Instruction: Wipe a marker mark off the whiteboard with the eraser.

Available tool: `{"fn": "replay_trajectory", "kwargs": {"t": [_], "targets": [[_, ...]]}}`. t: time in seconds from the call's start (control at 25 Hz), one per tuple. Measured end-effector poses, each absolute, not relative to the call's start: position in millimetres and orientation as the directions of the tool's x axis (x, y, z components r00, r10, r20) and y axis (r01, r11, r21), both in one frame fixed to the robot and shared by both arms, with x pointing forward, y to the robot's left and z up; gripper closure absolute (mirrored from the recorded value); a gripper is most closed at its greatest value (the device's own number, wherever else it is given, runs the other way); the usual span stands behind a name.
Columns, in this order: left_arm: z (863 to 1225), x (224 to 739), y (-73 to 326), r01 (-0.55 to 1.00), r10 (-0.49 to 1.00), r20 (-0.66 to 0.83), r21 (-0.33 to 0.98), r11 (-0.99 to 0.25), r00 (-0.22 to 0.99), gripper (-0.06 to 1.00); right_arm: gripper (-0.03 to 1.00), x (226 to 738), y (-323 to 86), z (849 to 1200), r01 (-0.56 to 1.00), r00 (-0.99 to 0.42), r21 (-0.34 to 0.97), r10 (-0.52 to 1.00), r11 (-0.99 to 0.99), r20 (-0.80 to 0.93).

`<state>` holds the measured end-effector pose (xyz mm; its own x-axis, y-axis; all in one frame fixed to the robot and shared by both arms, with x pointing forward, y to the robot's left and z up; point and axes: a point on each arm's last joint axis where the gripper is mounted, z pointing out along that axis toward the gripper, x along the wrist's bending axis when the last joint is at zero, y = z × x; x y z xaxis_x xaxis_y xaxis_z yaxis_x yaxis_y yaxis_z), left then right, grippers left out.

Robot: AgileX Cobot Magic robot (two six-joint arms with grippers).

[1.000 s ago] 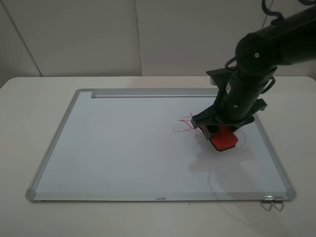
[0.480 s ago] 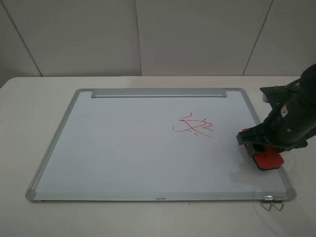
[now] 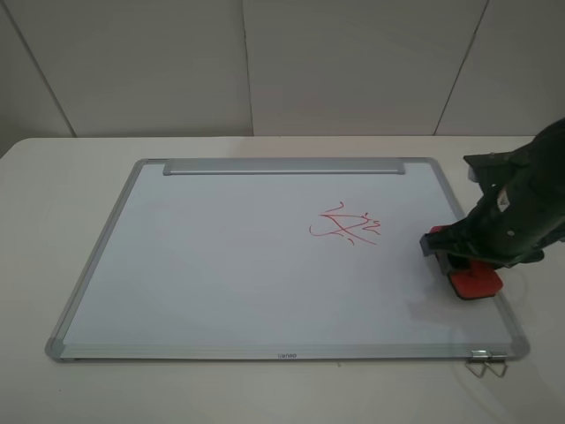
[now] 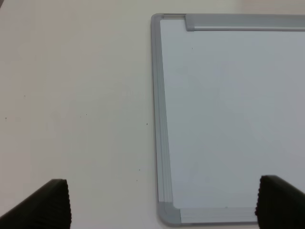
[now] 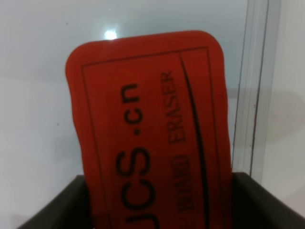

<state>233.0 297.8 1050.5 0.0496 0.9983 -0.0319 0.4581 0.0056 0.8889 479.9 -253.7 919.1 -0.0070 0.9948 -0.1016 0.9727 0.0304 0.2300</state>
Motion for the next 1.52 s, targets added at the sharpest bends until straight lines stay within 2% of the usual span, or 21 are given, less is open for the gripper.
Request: {"fn": "replay_trajectory", "kwargs": {"t": [0.08, 0.24, 0.32, 0.48, 0.68, 0.88, 1.08, 1.28, 1.52], "targets": [[1050.5, 233.0, 297.8, 0.458, 0.998, -0.032, 0.889, 0.006, 0.05, 0.17, 0.42, 480.6, -253.3, 919.2, 0.971, -0.001, 0.239, 0.995, 0.024, -0.096], [1050.5, 233.0, 297.8, 0.458, 0.998, -0.032, 0.889, 0.006, 0.05, 0.17, 0.23, 480.7, -253.4, 919.2, 0.97, 0.0, 0.24, 0.995, 0.023, -0.097], [1050.5, 233.0, 297.8, 0.458, 0.998, -0.032, 0.889, 0.006, 0.05, 0.17, 0.19, 480.3, -253.5, 922.1, 0.968, 0.002, 0.25, 0.996, 0.022, -0.095], [1050.5, 233.0, 297.8, 0.458, 0.998, -0.032, 0.889, 0.006, 0.05, 0.17, 0.18, 475.7, -259.8, 946.3, 0.947, 0.02, 0.321, 0.998, -0.001, -0.057], [1050.5, 233.0, 297.8, 0.458, 0.998, -0.032, 0.889, 0.006, 0.05, 0.17, 0.18, 451.9, -289.5, 994.9, 0.911, 0.043, 0.41, 0.999, -0.038, -0.004], [1050.5, 233.0, 297.8, 0.458, 0.998, -0.032, 0.889, 0.006, 0.05, 0.17, 0.18, 404.7, -305.6, 1045.5, 0.836, 0.04, 0.549, 0.999, -0.021, -0.023], [1050.5, 233.0, 297.8, 0.458, 0.998, -0.032, 0.889, 0.006, 0.05, 0.17, 0.18, 338.7, -304.1, 1085.6, 0.682, 0.039, 0.731, 0.999, -0.004, -0.032], [1050.5, 233.0, 297.8, 0.458, 0.998, -0.032, 0.889, 0.006, 0.05, 0.17, 0.18, 275.2, -302.6, 1099.0, 0.522, 0.049, 0.853, 0.998, -0.002, -0.028], [1050.5, 233.0, 297.8, 0.458, 0.998, -0.032, 0.889, 0.006, 0.05, 0.17, 0.18, 233.2, -301.8, 1095.3, 0.427, 0.056, 0.904, 0.998, -0.001, -0.025]]}}
